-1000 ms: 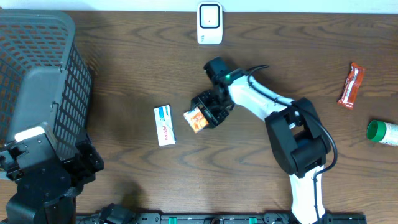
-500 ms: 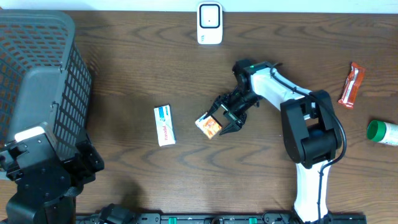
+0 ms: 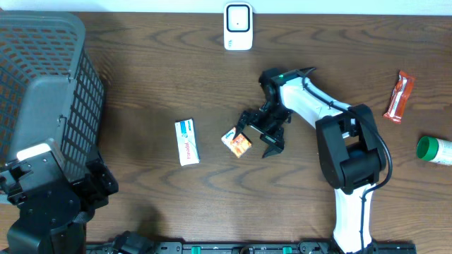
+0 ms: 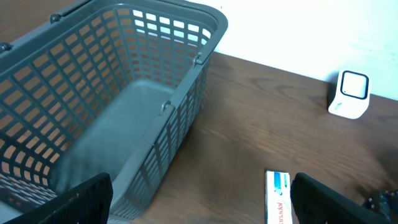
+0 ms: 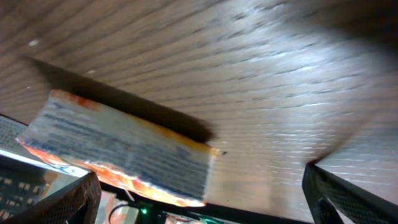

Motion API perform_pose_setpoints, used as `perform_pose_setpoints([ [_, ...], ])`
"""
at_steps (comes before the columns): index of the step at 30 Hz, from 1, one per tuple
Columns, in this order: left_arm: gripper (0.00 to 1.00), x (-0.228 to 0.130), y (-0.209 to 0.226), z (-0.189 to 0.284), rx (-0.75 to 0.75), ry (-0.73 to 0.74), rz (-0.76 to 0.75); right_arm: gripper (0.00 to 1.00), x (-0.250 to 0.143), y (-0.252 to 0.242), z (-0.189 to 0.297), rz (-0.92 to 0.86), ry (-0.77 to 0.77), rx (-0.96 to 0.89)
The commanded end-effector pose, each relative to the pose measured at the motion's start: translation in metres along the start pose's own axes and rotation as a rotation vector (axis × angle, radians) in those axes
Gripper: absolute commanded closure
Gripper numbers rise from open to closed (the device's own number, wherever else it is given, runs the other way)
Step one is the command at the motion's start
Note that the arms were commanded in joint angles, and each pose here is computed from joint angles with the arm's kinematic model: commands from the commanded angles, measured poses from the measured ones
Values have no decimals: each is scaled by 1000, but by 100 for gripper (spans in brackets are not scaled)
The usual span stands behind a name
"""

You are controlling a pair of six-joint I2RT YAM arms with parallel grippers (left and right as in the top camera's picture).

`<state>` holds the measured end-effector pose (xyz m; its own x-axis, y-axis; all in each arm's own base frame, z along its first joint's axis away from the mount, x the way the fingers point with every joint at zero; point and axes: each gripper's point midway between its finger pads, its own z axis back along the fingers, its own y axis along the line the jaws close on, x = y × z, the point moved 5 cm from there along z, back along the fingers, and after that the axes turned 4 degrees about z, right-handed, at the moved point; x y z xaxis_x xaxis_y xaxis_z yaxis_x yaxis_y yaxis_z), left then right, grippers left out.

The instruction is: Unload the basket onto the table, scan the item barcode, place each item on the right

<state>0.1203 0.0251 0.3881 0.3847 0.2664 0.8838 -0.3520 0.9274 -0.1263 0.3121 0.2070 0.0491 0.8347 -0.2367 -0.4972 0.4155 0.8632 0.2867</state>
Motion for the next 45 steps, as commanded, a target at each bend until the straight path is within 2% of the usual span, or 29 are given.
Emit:
perform_pose_setpoints([
  [1, 9, 3, 2, 2, 6, -15, 16, 1, 7, 4, -11, -18, -78, -58],
  [8, 8, 3, 2, 2, 6, -15, 16, 1, -6, 36, -3, -4, -63, 8],
  [13, 9, 3, 2, 2, 6, -15, 16, 1, -4, 36, 3, -170, -141, -57],
  [17, 8, 3, 2, 2, 6, -15, 15, 1, -4, 33, 1, -231, -173, -92],
  [22, 9, 3, 2, 2, 6, -15, 15, 1, -12, 37, -6, -272, -190, -114],
  [33, 9, 3, 2, 2, 6, -15, 15, 1, -9, 36, -13, -321, -364, -205],
  [39, 9, 3, 2, 2, 6, -15, 15, 1, -4, 35, -15, -338, -382, -208],
  [45, 9, 3, 2, 2, 6, -15, 15, 1, -3, 29, -41, -360, -330, -250],
])
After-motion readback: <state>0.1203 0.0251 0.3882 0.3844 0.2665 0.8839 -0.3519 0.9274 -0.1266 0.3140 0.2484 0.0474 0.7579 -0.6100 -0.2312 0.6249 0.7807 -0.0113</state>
